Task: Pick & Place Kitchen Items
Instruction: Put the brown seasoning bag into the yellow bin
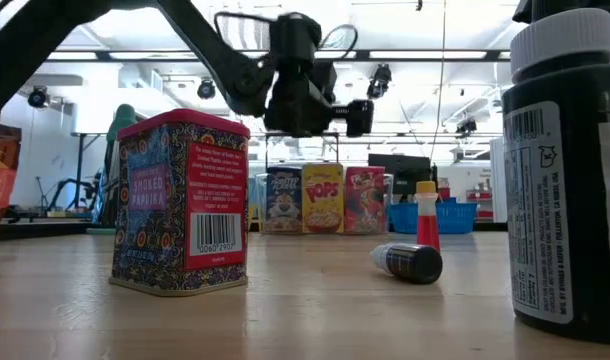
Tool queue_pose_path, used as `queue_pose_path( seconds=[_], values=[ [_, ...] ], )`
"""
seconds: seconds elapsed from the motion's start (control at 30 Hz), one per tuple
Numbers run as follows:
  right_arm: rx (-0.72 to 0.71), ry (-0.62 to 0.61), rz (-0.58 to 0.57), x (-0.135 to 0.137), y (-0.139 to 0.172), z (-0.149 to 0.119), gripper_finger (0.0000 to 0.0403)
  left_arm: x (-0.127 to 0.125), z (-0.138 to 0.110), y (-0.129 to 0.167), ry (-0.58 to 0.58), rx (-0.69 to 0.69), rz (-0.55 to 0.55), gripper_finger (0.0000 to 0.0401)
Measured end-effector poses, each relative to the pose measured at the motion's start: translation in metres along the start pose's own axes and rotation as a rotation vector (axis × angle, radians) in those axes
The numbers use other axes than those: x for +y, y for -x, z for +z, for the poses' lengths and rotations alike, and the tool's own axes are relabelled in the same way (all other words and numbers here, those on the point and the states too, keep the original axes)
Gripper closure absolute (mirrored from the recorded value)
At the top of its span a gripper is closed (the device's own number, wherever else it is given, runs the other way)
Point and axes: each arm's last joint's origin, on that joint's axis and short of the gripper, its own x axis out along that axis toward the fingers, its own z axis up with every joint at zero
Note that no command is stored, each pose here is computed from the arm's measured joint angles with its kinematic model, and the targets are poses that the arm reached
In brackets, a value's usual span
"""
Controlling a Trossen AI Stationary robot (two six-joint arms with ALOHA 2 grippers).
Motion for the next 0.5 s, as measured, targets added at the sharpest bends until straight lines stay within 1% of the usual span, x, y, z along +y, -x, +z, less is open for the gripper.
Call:
queue_pose_path(
  seconds=[0.13,0.33,0.4,0.5],
  values=[
    [0.0,0.0,0.0,0.0,0.0,0.0,0.0394,0.0,0.022,0.012,-0.018,-0.028,-0.021,0.0015],
    [0.0,0.0,0.0,0.0,0.0,0.0,0.0394,-0.004,0.046,0.035,-0.043,-0.055,-0.061,0.0069],
    [0.0,0.0,0.0,0.0,0.0,0.0,0.0394,-0.005,0.055,0.045,-0.069,-0.054,-0.083,0.0085],
    [0.0,0.0,0.0,0.0,0.0,0.0,0.0394,-0.007,0.069,0.069,-0.166,-0.026,-0.138,0.0098]
  ],
)
